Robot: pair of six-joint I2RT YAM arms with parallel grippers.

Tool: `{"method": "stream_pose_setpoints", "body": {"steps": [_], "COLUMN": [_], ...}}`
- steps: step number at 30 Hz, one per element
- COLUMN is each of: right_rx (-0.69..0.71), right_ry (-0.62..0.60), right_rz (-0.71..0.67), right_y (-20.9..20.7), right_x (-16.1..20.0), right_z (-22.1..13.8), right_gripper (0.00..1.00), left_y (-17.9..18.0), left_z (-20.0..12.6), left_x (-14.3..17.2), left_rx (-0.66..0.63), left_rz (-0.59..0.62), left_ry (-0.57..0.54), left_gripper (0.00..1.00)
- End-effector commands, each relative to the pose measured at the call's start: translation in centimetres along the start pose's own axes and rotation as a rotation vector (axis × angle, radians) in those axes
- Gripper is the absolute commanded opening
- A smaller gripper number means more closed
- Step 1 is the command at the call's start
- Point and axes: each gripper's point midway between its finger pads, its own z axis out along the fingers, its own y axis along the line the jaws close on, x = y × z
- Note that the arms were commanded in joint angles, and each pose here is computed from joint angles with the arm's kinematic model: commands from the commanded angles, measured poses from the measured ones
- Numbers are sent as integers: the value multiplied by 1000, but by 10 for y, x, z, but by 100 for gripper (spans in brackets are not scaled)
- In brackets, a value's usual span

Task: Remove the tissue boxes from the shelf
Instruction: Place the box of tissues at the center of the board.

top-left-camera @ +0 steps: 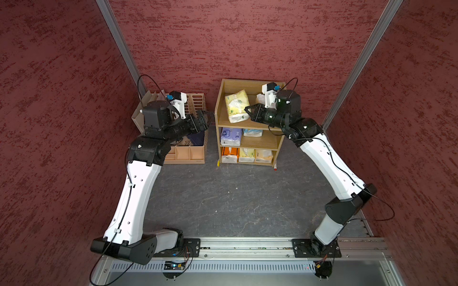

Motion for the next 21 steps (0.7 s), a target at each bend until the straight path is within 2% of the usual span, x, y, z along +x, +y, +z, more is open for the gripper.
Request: {"method": "stream_pose_setpoints", "body": {"steps": [1,4,6,10,15,18,21], "right_rx": [-119,-125,-119,-97,-62,-57,-87], "right_ry": [120,222,324,491,564,657,732], "right_rz": [-64,-101,-141,-113,-93,-110,-68], "right_y": [32,37,38,27,16,18,17], "right_x": [30,71,111,184,255,301,340], "right_z": [-22,-30,-34,-32,-6,18,40], "right_gripper": [0,0,0,0,0,0,0], "left_y": [21,45,60,78,89,96,100], "left_z": [-10,-20,-24,-25,-30,-37,-39], "left_x": [-12,-17,-13,6,37,53,65], "left_rx": [5,-46,-121,-189,-210,-246,-260], "left_rz": [-117,-194,-217,-266,-320,-340,-344], "left_ry": [-50,-102,-105,-85,-41,-27,-4], "left_gripper": [100,100,100,100,100,100,100]}}
